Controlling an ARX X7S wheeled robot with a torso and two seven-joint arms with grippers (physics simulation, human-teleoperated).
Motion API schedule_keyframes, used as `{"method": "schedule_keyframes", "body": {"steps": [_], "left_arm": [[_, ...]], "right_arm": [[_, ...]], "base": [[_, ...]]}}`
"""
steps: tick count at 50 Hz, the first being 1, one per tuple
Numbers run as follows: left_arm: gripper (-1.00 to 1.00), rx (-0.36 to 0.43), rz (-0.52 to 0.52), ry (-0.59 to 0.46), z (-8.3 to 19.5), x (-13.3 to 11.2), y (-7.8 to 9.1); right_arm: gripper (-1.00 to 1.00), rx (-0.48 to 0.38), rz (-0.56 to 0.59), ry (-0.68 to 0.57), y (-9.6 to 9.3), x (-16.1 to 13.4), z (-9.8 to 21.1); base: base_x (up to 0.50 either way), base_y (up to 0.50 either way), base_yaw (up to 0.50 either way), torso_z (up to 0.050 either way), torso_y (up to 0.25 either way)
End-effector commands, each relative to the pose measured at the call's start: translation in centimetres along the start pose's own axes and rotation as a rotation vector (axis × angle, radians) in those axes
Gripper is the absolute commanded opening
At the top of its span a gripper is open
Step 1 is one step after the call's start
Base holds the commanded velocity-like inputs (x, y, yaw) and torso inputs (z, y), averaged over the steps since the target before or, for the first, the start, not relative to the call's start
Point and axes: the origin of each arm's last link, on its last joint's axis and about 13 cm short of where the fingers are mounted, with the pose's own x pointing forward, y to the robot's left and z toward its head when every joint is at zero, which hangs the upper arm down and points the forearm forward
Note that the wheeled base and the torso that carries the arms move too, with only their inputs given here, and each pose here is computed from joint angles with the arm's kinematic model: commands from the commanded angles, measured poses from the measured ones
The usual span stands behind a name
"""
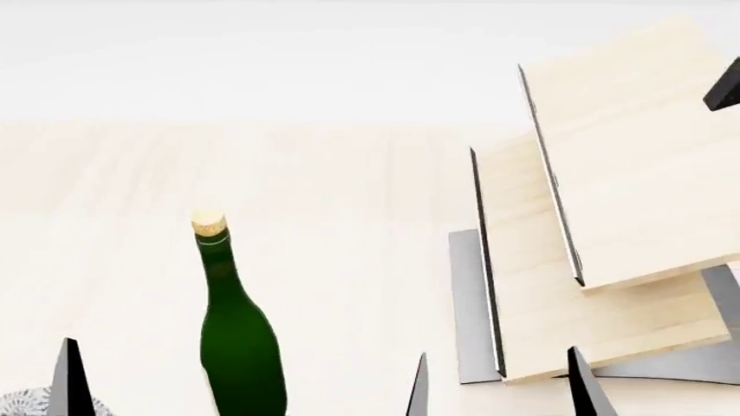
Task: Put the wine bottle on the wine rack.
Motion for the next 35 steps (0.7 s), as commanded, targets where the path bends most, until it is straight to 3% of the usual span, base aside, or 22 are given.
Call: {"method": "schedule_keyframes", "body": {"steps": [1, 35], "left_arm": [[1.00, 0.001, -0.001, -0.001, 0.03, 0.02, -0.01], [1.00, -0.002, -0.003, 0.001, 0.03, -0.03, -0.06]], "right_arm": [[1.00, 0.001, 0.000, 0.000, -0.02, 0.03, 0.03], [1.00, 0.001, 0.006, -0.001, 0.08, -0.10, 0.04]], "base": [[0.00, -0.18, 0.00, 0.000, 0.000], [0.00, -0.19, 0.00, 0.000, 0.000]]}}
